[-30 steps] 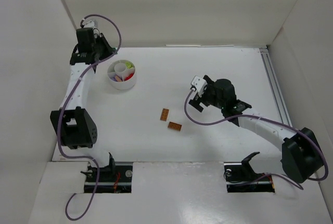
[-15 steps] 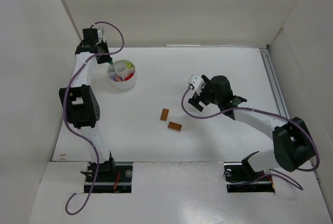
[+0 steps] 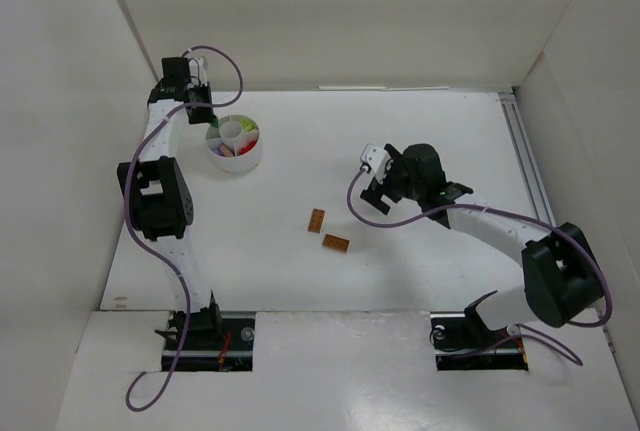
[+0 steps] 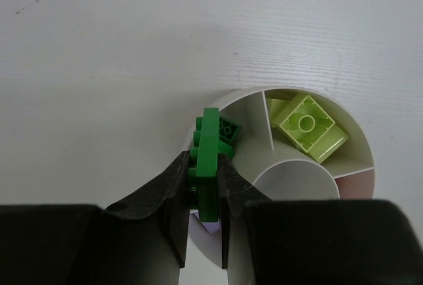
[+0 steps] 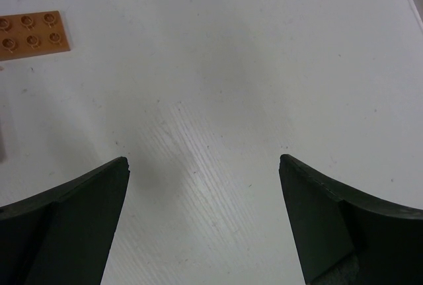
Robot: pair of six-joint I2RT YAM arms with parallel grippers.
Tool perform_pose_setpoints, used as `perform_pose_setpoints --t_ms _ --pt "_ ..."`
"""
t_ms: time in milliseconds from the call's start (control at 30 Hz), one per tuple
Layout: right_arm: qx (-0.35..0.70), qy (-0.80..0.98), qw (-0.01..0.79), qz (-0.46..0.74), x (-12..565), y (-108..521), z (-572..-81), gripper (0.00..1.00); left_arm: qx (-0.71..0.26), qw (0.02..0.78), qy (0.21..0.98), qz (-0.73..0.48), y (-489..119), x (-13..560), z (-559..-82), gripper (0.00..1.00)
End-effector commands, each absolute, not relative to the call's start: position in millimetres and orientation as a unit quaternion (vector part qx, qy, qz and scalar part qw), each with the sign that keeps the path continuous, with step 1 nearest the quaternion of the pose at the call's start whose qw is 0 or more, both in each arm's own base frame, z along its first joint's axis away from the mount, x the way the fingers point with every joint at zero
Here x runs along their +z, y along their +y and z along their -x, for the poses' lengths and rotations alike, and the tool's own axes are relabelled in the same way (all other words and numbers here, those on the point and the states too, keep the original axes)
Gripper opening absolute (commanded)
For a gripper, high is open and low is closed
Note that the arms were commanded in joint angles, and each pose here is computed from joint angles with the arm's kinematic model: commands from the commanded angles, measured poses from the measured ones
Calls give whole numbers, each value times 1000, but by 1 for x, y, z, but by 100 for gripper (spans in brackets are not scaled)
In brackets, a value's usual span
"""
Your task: Sort the legos into containers by color
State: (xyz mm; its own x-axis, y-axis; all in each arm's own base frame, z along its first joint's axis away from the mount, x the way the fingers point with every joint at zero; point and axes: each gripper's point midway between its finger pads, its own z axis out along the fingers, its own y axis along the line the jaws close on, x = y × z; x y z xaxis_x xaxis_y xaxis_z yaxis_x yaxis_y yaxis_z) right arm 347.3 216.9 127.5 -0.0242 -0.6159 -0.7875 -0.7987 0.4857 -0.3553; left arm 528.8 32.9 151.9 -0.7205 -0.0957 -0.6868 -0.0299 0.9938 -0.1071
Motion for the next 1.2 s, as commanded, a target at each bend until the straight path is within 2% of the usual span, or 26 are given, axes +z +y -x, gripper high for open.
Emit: perform_pose_setpoints --t_ms 0,167,267,333,400,500,600,700,733,800,833,1000,1167 --pt "97 690 511 503 148 225 -358 100 -52 404 913 6 29 176 -538 0" --pt "102 693 503 506 141 226 -357 100 -62 396 916 3 26 168 -534 0" --pt "102 693 503 506 141 226 -357 100 -51 399 915 7 30 169 -536 18" --pt "100 691 503 509 141 226 -358 100 -48 399 916 13 31 169 -536 27" --pt "100 691 503 509 141 226 -358 100 -48 403 914 13 31 175 -533 29" --pt "104 689 503 511 141 227 -357 100 -53 411 910 9 28 185 -529 36" --pt "108 687 503 513 141 229 -356 100 -59 425 903 10 26 198 -529 38" --pt "109 677 498 531 139 238 -348 100 -68 442 894 14 22 218 -525 46" --pt "107 673 494 540 137 242 -344 100 -73 445 893 11 20 223 -522 59" --pt "113 659 486 563 135 261 -328 100 -97 461 882 11 11 236 -518 76" --pt "116 653 475 578 129 267 -320 100 -104 480 871 10 7 256 -512 100" --pt "140 621 437 635 103 303 -288 100 -154 524 837 11 -29 297 -480 100" --pt "168 618 396 658 77 325 -260 100 -191 544 816 24 -69 301 -438 100"
